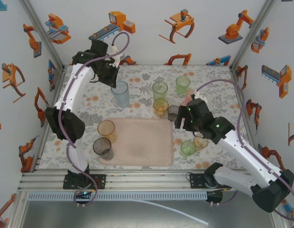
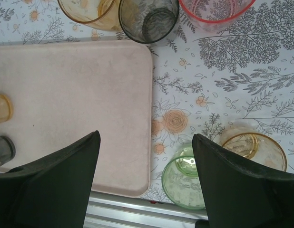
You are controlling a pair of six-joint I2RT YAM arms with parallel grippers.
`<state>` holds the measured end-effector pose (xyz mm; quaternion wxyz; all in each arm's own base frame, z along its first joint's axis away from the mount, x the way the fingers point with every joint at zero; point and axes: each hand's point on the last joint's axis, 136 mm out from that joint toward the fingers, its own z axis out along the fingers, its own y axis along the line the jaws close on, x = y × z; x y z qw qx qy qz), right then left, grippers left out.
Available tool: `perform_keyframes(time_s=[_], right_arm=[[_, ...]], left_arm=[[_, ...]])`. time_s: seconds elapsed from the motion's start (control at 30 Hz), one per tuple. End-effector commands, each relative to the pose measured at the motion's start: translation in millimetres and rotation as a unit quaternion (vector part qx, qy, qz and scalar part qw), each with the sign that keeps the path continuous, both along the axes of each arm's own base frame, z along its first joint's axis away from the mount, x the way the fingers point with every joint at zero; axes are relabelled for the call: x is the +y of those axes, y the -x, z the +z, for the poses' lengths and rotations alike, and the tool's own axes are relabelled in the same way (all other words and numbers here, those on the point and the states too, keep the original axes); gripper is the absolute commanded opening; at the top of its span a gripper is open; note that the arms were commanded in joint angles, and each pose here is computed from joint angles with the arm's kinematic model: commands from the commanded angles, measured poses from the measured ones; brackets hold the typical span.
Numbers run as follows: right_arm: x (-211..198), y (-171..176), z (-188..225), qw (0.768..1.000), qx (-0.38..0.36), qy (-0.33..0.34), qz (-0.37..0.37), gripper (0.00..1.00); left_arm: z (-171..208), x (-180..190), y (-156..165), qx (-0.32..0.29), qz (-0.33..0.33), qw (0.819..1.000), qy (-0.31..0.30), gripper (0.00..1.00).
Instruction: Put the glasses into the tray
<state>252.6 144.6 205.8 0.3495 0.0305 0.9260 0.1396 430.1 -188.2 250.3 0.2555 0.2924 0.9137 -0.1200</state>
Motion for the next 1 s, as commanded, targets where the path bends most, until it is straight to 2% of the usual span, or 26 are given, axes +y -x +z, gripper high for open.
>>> perform_keyframes(time_s=[0.0, 0.33, 0.7, 0.97], right_arm=[[10, -6, 18, 1.0, -0.019, -0.018, 0.01, 0.7], [18, -7, 14, 0.999, -0.009, -0.029, 0.016, 0.7], [28, -8, 19, 0.999, -0.008, -0.032, 0.035, 0.69], [36, -10, 19, 0.999, -0.005, -0.016, 0.048, 0.69]], left_arm=[[18, 4, 19, -0.023, -0.018, 0.999, 0.017, 0.04], [0, 30, 52, -0.033, -0.013, 0.999, 0.013, 0.04], [-26, 44, 47, -0.032, 0.003, 0.999, 0.015, 0.04], [-48, 46, 53, -0.021, -0.009, 1.0, 0.011, 0.04]])
